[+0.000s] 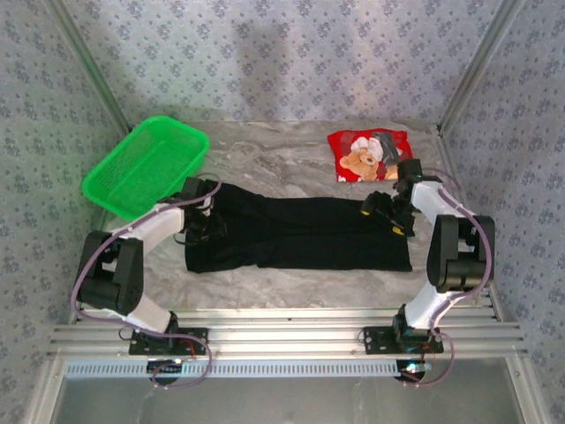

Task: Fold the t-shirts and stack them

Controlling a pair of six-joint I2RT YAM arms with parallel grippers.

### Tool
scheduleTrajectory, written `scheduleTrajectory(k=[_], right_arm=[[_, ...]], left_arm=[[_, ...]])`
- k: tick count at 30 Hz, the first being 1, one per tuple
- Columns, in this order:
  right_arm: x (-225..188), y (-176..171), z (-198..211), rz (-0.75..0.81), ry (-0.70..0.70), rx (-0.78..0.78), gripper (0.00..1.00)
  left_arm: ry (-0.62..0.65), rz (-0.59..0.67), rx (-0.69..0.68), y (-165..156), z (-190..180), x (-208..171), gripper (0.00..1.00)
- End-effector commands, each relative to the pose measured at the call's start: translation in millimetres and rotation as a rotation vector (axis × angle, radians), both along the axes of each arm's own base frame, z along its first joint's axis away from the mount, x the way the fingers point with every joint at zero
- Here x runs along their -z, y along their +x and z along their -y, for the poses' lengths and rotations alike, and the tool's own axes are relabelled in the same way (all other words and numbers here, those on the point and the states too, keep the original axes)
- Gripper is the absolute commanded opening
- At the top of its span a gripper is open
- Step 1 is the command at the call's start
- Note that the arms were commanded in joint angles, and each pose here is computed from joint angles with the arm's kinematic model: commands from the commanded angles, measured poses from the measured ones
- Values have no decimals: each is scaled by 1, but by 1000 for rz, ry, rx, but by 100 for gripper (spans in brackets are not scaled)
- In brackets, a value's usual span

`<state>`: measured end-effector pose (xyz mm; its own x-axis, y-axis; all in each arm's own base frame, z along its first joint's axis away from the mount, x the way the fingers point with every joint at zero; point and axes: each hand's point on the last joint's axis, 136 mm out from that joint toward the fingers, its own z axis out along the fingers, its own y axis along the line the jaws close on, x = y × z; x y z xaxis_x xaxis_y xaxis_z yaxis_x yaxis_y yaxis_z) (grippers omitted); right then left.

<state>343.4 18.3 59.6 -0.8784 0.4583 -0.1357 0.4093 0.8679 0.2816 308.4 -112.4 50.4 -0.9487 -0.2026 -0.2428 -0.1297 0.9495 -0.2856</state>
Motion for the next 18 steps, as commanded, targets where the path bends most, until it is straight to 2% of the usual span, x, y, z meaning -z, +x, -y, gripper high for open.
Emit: scheduleTrajectory(k=[1,7,13,18], right_arm=[[-27,27,-3,115,34,9,100],[-6,35,-11,69,17,-13,100],[24,20,-5,7,-32,30,100],[37,-10,13,-85,-142,68,100]], left_arm=[[-66,76,0,18,14,-29,37],[-56,-41,-109,26,16,-7,37],[89,-181,-194,34,-1,30,35],[225,-251,-212,35,-26,51,35]])
